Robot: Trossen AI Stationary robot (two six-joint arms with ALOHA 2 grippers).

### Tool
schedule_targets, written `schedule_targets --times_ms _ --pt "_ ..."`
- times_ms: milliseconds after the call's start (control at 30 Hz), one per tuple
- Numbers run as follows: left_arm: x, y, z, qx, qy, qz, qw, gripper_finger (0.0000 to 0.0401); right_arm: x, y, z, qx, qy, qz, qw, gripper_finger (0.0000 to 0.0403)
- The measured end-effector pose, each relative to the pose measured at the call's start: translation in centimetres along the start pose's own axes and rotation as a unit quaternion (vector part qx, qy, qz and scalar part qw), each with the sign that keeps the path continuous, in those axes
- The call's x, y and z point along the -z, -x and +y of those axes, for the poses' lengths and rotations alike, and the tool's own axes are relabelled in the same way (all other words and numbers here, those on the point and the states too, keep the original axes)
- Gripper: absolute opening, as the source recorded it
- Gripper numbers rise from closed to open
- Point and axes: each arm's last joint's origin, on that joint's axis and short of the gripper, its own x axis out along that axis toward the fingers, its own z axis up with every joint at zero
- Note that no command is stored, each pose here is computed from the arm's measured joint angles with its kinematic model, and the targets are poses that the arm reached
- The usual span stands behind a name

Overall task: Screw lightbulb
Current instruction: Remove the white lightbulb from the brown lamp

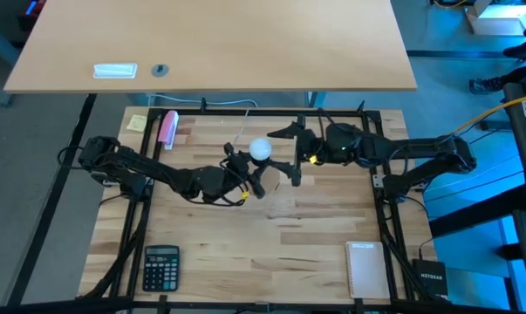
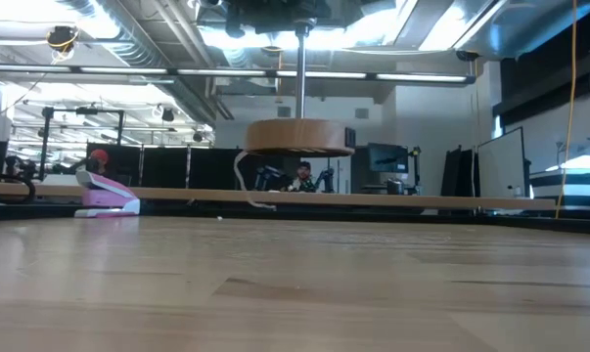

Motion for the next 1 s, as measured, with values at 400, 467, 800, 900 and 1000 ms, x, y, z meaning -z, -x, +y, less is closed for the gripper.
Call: schedule_targets --times_ms 400,467,800,900,1000 --pt "0.0 0.0 0.0 0.0 -0.009 0.001 1.0 0.0153 0.7 -2.3 0.3 -0.005 -0.004 -0.032 0.999 0.0394" --pt "0.0 0.0 0.0 0.0 -0.008 0.001 1.0 0.0153 0.7 -2.4 0.3 -0.004 -0.004 -0.037 0.999 0.0393" --pt "0.0 0.0 0.0 0.0 -0.01 0.001 1.0 0.0153 0.5 -2.4 0.4 -0.011 0.008 -0.051 0.999 0.031" --pt "0.0 0.0 0.0 0.001 -0.012 0.001 1.0 0.0153 0.5 -2.4 0.4 -0.011 0.012 -0.049 0.999 0.0248" --pt "0.0 0.2 -0.2 0.01 -0.025 0.001 1.0 0.0153 0.5 -2.4 0.4 -0.014 0.014 -0.049 0.999 0.0238"
